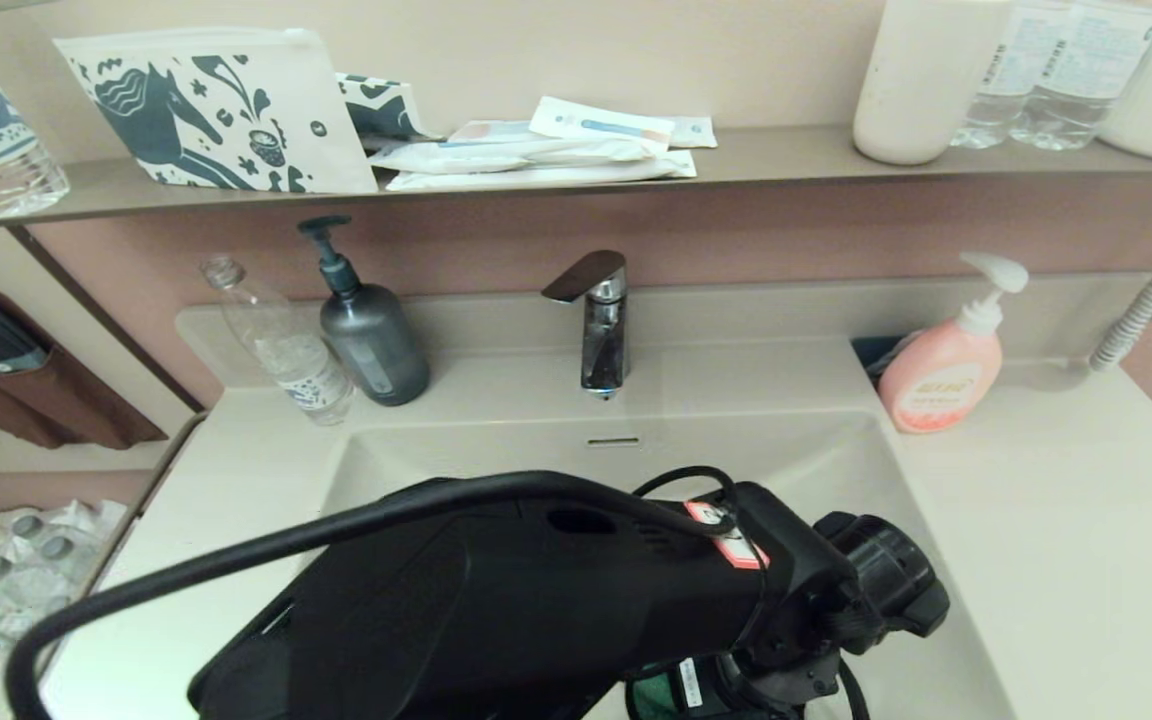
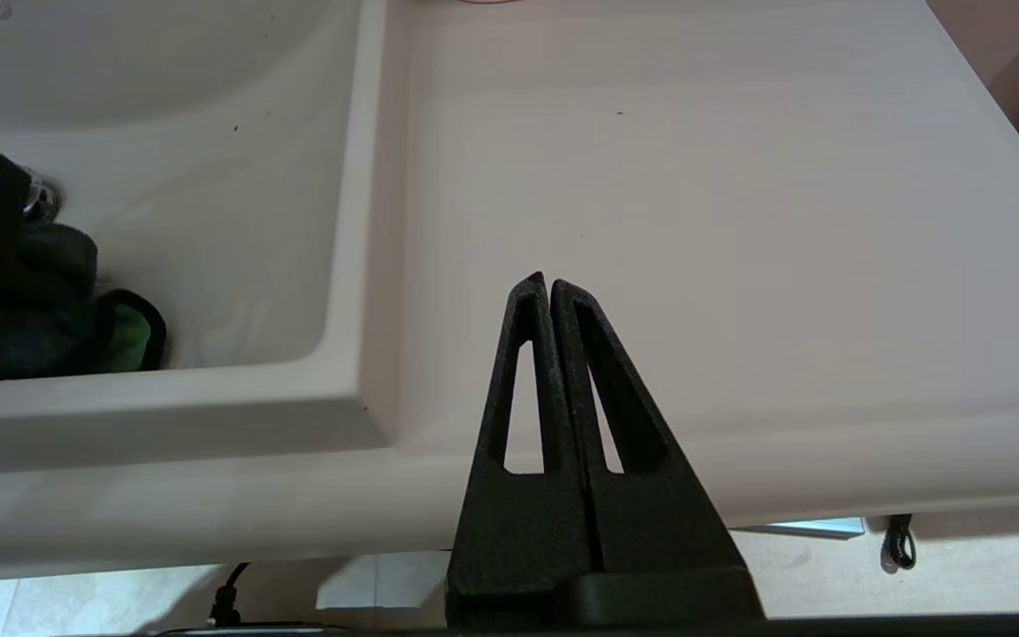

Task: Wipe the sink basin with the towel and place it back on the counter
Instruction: Wipe the sink

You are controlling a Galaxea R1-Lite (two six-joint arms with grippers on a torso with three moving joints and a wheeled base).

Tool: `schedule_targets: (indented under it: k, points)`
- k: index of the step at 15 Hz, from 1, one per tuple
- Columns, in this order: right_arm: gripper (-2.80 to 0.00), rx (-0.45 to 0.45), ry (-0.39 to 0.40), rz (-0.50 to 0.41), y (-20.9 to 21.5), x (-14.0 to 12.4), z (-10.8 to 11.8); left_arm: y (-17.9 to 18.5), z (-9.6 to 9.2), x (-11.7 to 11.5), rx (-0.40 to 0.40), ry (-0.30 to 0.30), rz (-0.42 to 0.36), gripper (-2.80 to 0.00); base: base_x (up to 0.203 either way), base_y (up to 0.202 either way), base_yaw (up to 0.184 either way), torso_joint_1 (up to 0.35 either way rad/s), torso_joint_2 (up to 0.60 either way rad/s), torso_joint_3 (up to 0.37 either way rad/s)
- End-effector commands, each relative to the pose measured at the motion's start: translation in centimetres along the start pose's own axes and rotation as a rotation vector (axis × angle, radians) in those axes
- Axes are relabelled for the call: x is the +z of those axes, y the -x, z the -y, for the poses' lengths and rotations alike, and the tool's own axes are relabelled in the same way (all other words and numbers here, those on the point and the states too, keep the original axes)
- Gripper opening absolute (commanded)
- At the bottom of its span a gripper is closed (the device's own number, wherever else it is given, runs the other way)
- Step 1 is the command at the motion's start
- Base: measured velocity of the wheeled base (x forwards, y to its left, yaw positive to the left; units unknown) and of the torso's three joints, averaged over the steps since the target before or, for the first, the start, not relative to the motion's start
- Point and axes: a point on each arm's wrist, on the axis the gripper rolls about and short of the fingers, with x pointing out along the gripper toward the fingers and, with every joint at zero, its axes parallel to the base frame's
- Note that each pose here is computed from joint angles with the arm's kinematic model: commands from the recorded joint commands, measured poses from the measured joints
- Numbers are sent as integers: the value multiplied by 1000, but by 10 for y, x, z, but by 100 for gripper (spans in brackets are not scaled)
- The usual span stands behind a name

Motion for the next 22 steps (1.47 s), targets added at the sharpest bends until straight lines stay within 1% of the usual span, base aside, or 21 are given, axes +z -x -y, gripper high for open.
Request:
schedule_targets:
  k: [1, 3, 5, 7, 9, 12, 13, 14, 16, 19, 21, 22]
  points:
    - [-280, 0, 0, -2, 0, 0, 0, -14, -6, -7, 55, -11, -23, -280, 0, 0, 0, 0, 0, 0]
    - [-280, 0, 0, -2, 0, 0, 0, -31, -23, -15, 142, -33, -57, -280, 0, 0, 0, 0, 0, 0]
    - [-280, 0, 0, -2, 0, 0, 0, -42, -45, -11, 221, -43, -85, -280, 0, 0, 0, 0, 0, 0]
    - [-280, 0, 0, -2, 0, 0, 0, -40, -64, -2, 245, -44, -91, -280, 0, 0, 0, 0, 0, 0]
    - [-280, 0, 0, -4, 0, 0, 0, -36, -83, 1, 261, -73, -103, -280, 0, 0, 0, 0, 0, 0]
    - [-280, 0, 0, -3, 0, -1, 0, -35, -108, 9, 308, -75, -124, -280, 0, 0, 0, 0, 0, 0]
    - [-280, 0, 0, -2, 0, 0, 0, -34, -115, 12, 314, -87, -126, -280, 0, 0, 0, 0, 0, 0]
    - [-280, -1, 0, -2, 0, 0, 0, -31, -121, 19, 298, -109, -114, -280, 0, 0, 0, 0, 0, 0]
    - [-280, 0, 0, -2, 0, 0, 0, -22, -129, 34, 253, -142, -67, -280, 0, 0, 0, 0, 0, 0]
    - [-280, 0, 0, -4, 0, -1, 0, -17, -132, 41, 261, -185, -20, -280, 0, 0, 0, 0, 0, 0]
    - [-280, 0, 0, -2, 0, 0, 0, -18, -131, 47, 251, -200, 36, -280, 0, 0, 0, 0, 0, 0]
    - [-280, 0, 0, -3, 0, 0, 0, -20, -131, 47, 259, -226, 58, -280, 0, 0, 0, 0, 0, 0]
